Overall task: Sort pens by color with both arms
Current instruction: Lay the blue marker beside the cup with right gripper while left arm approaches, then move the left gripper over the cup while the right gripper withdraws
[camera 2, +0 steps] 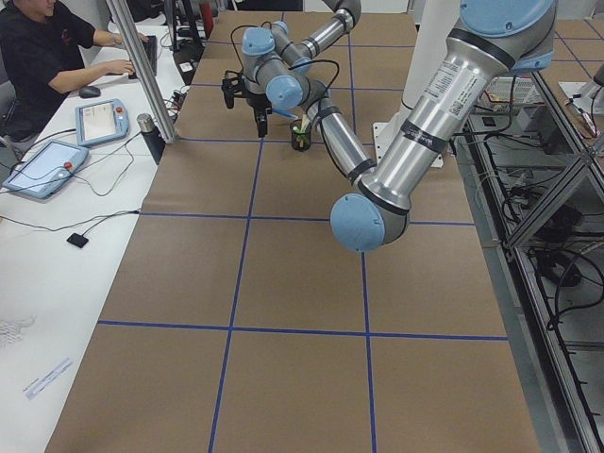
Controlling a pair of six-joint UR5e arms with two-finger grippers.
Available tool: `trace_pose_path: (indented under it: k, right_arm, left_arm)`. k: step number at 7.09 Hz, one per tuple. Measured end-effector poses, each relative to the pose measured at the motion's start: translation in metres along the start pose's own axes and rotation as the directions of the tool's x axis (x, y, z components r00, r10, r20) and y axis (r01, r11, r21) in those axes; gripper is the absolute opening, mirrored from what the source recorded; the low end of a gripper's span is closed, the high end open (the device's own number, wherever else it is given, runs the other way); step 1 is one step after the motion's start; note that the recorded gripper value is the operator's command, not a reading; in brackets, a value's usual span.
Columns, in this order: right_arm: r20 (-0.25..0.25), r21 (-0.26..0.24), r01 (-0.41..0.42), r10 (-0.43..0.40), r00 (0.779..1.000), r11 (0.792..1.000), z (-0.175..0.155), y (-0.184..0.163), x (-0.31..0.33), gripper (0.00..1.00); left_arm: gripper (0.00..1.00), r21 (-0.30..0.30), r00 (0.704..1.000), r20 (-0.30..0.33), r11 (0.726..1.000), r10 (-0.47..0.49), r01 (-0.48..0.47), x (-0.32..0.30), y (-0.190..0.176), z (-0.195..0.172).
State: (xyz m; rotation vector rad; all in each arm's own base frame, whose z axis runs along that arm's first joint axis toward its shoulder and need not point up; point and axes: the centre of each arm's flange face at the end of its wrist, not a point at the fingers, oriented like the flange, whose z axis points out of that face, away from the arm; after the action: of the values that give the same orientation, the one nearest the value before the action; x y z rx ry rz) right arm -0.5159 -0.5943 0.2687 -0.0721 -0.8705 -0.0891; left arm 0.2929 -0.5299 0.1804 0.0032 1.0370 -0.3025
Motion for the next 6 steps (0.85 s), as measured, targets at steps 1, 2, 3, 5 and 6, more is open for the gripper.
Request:
trace_pose_path:
  k: [1, 2, 3, 5, 6]
  right_arm:
    - [-0.007, 0.005, 0.004, -0.004, 1.000, 1.000, 0.003, 0.002, -0.001, 0.99]
    - [-0.014, 0.017, 0.007, -0.007, 1.000, 1.000, 0.004, 0.002, -0.002, 0.99]
    - [-0.016, 0.032, 0.012, -0.012, 1.000, 0.999, 0.000, 0.000, -0.002, 0.99]
    - [-0.001, 0.092, 0.022, -0.022, 1.000, 0.996, -0.039, -0.019, 0.011, 0.99]
    - [0.020, 0.119, 0.049, -0.051, 0.998, 0.992, -0.072, -0.035, 0.028, 0.99]
  left_arm:
    - [1.00, 0.002, 1.000, 0.002, 1.000, -0.008, 0.008, 0.017, 0.013, 0.011]
    - [1.00, 0.003, 1.000, 0.003, 1.000, -0.013, 0.013, 0.030, 0.025, 0.020]
    - [1.00, 0.003, 1.000, 0.000, 1.000, -0.025, 0.025, 0.043, 0.036, 0.027]
    - [0.99, 0.022, 0.998, 0.003, 0.998, -0.056, 0.056, 0.070, 0.068, 0.049]
    - [0.99, 0.022, 0.998, 0.010, 0.998, -0.065, 0.065, 0.079, 0.087, 0.063]
